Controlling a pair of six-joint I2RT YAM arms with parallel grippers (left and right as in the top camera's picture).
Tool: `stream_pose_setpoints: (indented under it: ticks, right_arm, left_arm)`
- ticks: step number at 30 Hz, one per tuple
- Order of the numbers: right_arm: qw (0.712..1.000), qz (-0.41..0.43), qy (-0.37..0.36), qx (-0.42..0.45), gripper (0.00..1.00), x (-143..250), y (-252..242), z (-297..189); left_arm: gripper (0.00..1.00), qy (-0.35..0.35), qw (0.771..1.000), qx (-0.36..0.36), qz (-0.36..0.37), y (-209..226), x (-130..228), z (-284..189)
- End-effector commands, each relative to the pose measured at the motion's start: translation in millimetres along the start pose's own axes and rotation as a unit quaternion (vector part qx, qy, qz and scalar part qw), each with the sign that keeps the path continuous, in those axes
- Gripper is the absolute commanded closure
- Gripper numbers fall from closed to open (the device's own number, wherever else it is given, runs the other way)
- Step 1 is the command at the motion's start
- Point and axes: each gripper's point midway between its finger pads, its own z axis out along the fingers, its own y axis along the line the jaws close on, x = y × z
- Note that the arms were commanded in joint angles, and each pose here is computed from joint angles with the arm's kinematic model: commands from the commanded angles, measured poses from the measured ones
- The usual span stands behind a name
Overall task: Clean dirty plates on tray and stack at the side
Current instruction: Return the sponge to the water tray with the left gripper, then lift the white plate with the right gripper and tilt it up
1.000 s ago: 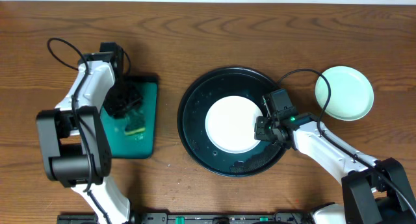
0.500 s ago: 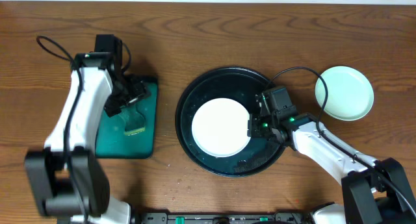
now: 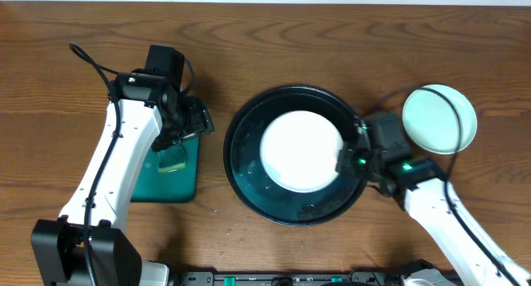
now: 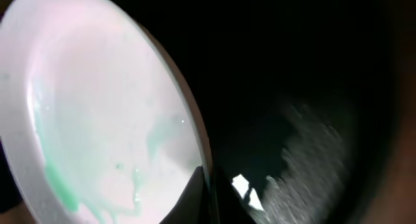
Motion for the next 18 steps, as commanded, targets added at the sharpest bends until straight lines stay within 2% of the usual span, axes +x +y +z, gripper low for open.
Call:
stream_pose_setpoints:
  ticks: [1,3,6,10,13,18]
  right_arm:
    - [0.994,0.103,0.036,-0.006,0.99,10,-14,-11]
    - [0.987,0.121,0.09,-0.048,0.99,26,-8,-16]
    - [0.969,0.094,0.154,-0.169,0.99,41,24,-33]
    - [0.945,0.063,0.167,-0.273,0.99,39,57,-50]
    - [0.943,0.014,0.121,-0.309,0.99,19,70,-53]
    - [0.969,-0.05,-0.02,-0.243,0.98,-34,57,-38]
  left_arm:
    - [0.17,-0.002,1.0,0.003,0.009,-2,-2,-3]
    - [0.17,-0.001,1.0,0.002,0.009,-2,-1,-3]
    - [0.17,-0.001,1.0,0.002,0.009,-2,-1,-3]
    - [0.17,-0.001,1.0,0.002,0.009,-2,-1,-3]
    - [0.17,-0.001,1.0,0.002,0.009,-2,-2,-3]
    - [0.17,-0.002,1.0,0.002,0.01,-2,-2,-3]
